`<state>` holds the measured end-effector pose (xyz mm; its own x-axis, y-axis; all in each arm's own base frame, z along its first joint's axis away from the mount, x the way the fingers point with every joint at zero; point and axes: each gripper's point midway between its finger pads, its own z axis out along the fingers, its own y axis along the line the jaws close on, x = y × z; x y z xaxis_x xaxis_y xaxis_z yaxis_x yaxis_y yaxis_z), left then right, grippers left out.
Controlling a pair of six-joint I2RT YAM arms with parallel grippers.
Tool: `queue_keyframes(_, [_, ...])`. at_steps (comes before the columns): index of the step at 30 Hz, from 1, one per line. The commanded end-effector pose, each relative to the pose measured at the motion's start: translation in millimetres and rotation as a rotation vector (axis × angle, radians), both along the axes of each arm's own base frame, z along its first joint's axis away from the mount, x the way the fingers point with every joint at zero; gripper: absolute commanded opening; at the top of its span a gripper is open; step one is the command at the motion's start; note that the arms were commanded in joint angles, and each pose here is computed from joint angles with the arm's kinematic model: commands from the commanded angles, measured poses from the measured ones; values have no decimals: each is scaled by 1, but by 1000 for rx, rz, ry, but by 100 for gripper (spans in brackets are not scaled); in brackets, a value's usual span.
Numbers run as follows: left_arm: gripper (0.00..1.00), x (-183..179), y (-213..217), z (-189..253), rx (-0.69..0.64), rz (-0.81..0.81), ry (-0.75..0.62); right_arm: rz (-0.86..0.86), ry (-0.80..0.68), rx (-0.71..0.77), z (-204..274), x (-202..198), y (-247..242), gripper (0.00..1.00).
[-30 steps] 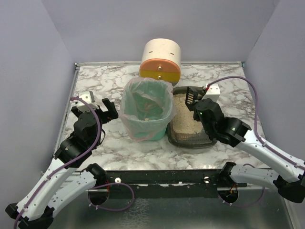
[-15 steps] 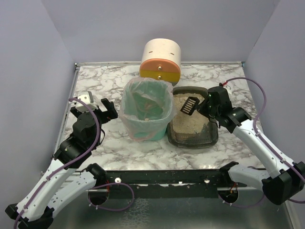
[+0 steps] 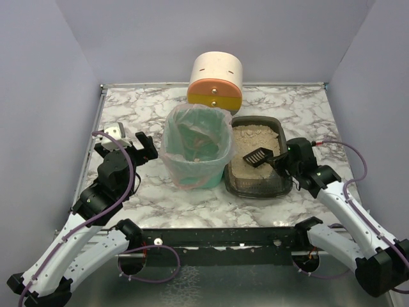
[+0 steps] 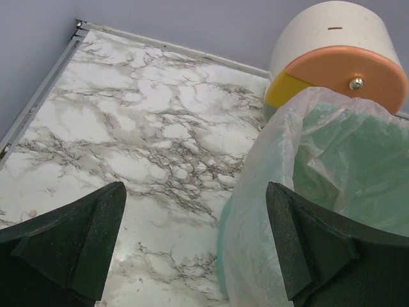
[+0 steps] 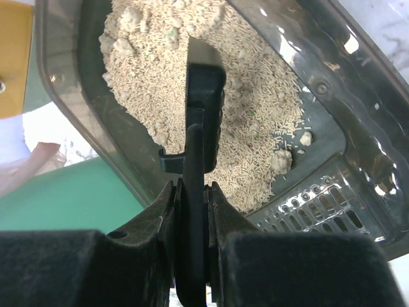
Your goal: Clean the litter box
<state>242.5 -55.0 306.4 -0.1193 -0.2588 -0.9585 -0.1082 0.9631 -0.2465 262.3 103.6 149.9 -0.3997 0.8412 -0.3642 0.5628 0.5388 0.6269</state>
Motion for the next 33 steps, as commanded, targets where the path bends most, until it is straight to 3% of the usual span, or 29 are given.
queue_keyframes(1, [99, 0, -1, -2, 9, -9, -2, -147, -34, 103, -3, 6, -6, 1])
queue_keyframes(21, [99, 2, -1, -6, 25, -3, 8, -301, -103, 262, -30, 45, 1, 1])
queue_keyframes(33, [99, 5, -8, -10, 27, -27, 25, -349, -236, 323, -25, 74, 1, 0])
